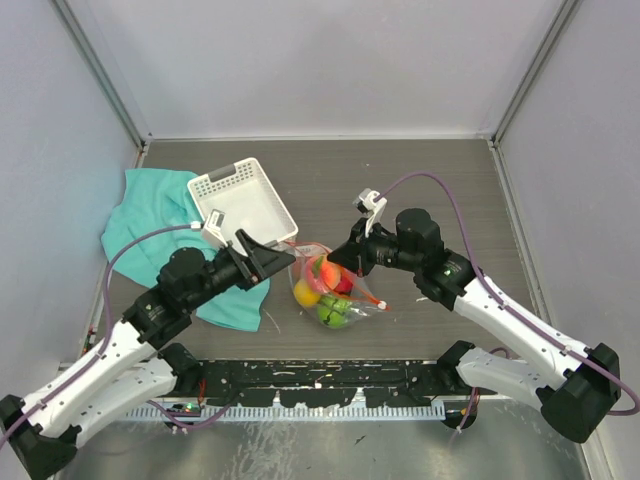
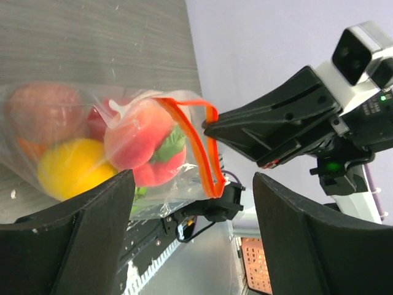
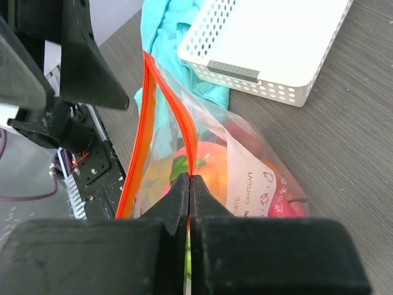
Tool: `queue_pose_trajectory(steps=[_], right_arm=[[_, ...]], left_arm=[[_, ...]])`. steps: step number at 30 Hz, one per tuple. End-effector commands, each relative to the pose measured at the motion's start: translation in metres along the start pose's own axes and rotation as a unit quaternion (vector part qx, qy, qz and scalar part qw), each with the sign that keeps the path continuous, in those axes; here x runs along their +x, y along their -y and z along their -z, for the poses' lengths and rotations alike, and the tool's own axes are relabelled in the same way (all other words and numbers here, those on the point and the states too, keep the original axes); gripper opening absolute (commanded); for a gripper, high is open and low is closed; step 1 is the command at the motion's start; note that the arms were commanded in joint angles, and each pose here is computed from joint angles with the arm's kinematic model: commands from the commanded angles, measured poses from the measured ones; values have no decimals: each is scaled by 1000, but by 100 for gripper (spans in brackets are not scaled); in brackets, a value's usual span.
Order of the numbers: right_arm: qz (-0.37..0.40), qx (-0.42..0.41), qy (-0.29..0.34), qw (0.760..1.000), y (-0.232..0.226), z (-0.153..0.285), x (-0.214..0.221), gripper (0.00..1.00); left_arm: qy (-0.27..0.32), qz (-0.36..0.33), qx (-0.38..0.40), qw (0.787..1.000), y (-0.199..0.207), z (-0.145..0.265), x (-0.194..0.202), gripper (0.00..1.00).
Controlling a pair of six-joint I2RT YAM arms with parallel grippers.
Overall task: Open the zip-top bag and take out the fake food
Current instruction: Open the zipper of the food storage bag at the center of the board.
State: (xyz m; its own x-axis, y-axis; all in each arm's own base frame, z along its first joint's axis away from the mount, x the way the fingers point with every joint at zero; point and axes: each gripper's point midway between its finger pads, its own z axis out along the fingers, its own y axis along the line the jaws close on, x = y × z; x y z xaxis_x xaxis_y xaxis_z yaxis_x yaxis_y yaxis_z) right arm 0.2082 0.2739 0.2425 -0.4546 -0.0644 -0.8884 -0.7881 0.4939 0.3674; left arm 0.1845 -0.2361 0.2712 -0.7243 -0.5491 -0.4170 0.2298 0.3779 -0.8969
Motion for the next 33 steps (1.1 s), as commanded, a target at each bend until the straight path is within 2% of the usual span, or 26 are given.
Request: queue_pose_trajectory(steps=[1,4,8,14,17,24,27,31,32,33], right_arm=[[3,-32,51,998,-13,-1,-26,0],[0,-34,50,998,-13,-3,-23,0],[1,-33,51,998,-12,-3,-22,0],[3,-30,52,998,-11,-2,-21,0],[5,-28,53,998,-10,-2,-22,0],[8,-28,51,998,-8,-3,-20,0],[10,-27,51,998,-8,-3,-18,0],[16,-18,60,998,-5,1,-22,0],[18,-13,63,998,-4,3,-24,0],[22,-7,69,997,-2,5,-27,0]], left_arm=[[59,21,-51,997,8,1,-9,77],[63,4,-104,993,8,-2,-1,73],[61,-28,-186,980,8,-8,7,73],[57,-84,-320,942,-3,-12,10,71],[59,-114,-341,931,-4,-18,9,62],[54,-148,-334,929,-8,-34,14,48],[55,-161,-325,930,-9,-40,15,34],[62,-174,-302,935,-3,-48,10,5],[60,-176,-296,937,-1,-50,9,0],[56,-181,-286,939,1,-52,8,0]])
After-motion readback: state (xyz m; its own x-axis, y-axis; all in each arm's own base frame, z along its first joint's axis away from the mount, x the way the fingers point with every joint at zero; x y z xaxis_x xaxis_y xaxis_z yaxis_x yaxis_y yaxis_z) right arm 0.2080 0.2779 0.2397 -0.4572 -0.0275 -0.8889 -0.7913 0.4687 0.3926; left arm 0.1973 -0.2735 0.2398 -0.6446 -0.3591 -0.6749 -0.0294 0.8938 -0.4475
